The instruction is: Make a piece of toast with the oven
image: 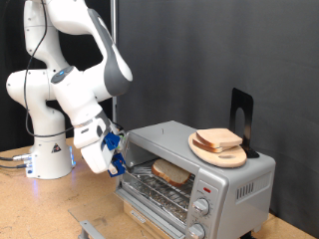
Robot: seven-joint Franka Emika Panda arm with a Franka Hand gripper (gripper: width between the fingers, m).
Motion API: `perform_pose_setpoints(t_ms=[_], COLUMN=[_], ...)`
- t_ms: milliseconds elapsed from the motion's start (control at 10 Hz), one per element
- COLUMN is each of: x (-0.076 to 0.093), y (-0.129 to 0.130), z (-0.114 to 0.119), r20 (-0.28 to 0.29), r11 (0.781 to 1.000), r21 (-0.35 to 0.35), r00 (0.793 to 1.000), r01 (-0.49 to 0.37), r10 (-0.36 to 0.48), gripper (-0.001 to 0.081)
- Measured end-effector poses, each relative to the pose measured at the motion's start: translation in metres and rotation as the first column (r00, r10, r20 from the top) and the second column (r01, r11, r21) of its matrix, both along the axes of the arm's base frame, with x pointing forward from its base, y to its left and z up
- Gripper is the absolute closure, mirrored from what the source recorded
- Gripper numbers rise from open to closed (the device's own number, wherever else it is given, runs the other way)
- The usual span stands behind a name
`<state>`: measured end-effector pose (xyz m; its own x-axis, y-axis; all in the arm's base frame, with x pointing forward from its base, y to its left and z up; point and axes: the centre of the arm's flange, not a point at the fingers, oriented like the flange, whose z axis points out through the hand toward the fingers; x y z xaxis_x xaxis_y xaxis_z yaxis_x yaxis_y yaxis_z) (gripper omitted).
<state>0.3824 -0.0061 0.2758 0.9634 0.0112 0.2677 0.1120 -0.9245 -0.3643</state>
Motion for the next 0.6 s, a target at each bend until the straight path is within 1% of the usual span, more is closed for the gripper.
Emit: perform_pose_setpoints(t_ms=[100, 400, 600], x=[-0.001, -0.015, -0.022], y=[-0.001, -0.013, -0.025], z=[-0.001, -0.009, -0.008], r20=[-0.008, -0.065, -0.083], r11=[1.000, 0.999, 1.000], r21=[-0.006, -0.019, 0.005], r00=[1.000, 0.997, 0.996], r01=[-0.006, -0.039, -0.027], r10=[0.006, 0.037, 0.027], gripper=[0.0413, 0.0413, 0.0413])
